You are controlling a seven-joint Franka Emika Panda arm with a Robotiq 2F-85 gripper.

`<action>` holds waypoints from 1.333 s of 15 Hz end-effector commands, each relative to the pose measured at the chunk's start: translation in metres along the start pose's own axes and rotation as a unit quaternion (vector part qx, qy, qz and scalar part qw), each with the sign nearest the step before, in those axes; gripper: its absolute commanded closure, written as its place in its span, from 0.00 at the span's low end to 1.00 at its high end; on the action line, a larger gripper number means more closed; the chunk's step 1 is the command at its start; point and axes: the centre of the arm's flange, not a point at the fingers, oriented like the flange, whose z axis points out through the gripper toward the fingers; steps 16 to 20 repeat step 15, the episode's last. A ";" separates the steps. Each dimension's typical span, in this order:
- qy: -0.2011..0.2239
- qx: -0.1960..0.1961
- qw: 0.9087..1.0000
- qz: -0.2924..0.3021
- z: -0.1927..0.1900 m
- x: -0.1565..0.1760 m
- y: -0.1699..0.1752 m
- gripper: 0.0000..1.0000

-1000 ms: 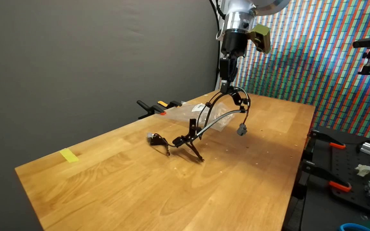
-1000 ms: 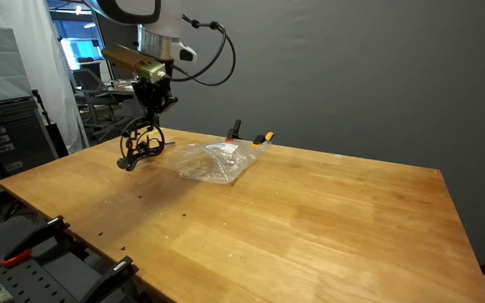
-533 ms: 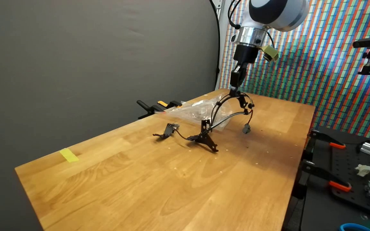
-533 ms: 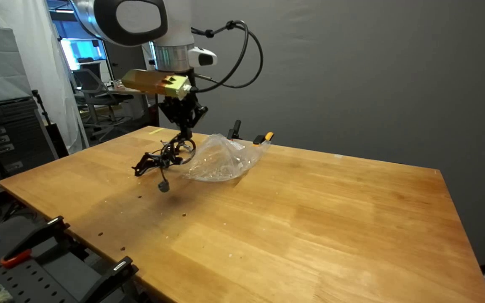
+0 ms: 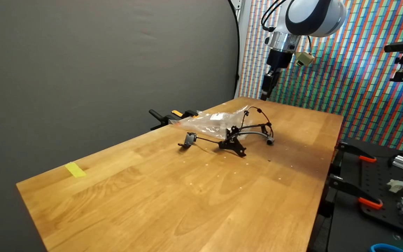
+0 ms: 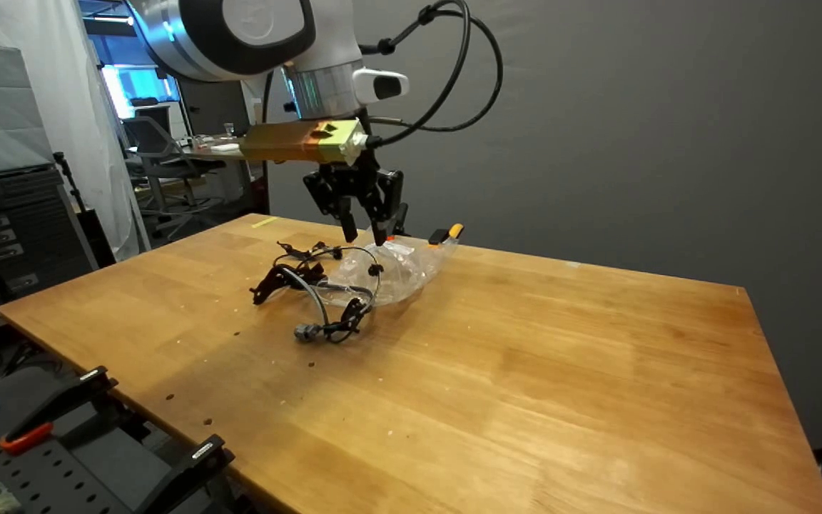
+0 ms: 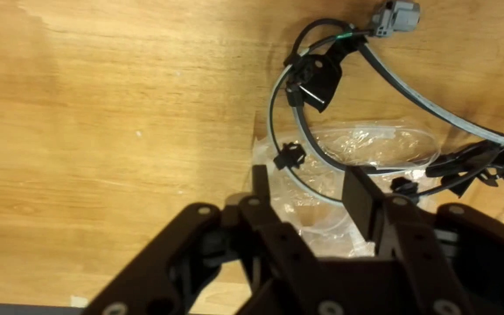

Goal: Remove the contents in the packaging.

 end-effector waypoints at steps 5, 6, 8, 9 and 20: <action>0.022 -0.046 0.994 0.099 -0.078 0.031 0.028 0.00; 0.012 -0.054 0.992 0.111 -0.088 0.036 0.033 0.00; -0.011 -0.044 0.989 0.138 -0.111 0.047 0.047 0.00; -0.025 -0.035 0.987 0.153 -0.122 0.052 0.054 0.00; -0.042 -0.012 0.985 0.169 -0.135 0.053 0.059 0.00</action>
